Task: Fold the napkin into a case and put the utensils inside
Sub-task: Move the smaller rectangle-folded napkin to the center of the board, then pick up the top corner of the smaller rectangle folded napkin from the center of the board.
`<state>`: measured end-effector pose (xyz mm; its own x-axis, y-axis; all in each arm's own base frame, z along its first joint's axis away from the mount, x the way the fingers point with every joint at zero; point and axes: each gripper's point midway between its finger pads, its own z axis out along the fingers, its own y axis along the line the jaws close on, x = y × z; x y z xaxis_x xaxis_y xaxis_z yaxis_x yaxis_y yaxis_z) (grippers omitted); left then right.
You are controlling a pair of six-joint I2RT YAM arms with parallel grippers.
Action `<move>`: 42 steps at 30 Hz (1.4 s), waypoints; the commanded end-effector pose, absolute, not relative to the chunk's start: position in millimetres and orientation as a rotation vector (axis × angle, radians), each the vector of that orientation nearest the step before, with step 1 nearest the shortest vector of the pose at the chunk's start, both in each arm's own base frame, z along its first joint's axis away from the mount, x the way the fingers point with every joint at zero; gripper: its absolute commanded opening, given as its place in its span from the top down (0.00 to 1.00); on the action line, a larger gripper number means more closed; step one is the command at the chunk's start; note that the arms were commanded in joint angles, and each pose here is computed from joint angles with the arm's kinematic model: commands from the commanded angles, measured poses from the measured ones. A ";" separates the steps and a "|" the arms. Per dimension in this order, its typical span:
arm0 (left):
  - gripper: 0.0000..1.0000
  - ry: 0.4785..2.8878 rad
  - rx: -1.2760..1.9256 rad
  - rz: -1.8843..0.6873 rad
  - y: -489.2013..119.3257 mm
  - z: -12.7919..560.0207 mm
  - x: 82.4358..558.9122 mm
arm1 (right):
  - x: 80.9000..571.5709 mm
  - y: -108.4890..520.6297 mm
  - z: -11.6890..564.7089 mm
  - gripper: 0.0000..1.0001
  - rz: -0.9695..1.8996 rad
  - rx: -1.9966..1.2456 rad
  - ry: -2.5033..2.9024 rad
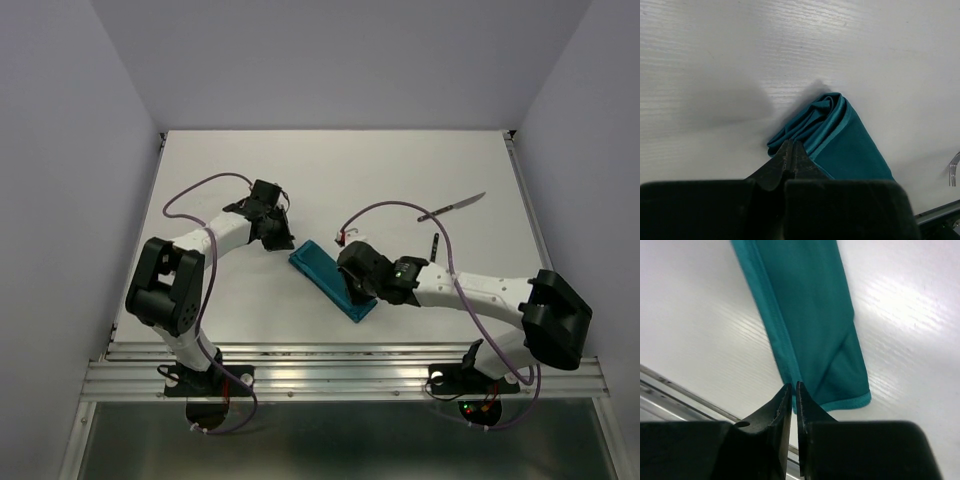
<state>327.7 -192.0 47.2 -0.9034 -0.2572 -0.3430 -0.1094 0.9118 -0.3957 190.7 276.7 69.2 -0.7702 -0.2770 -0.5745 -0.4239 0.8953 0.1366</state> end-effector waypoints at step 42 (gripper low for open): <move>1.00 2.576 -0.466 -0.476 -113.6 79.8 328.9 | 320.9 423.3 73.2 0.46 0.204 -0.600 2.232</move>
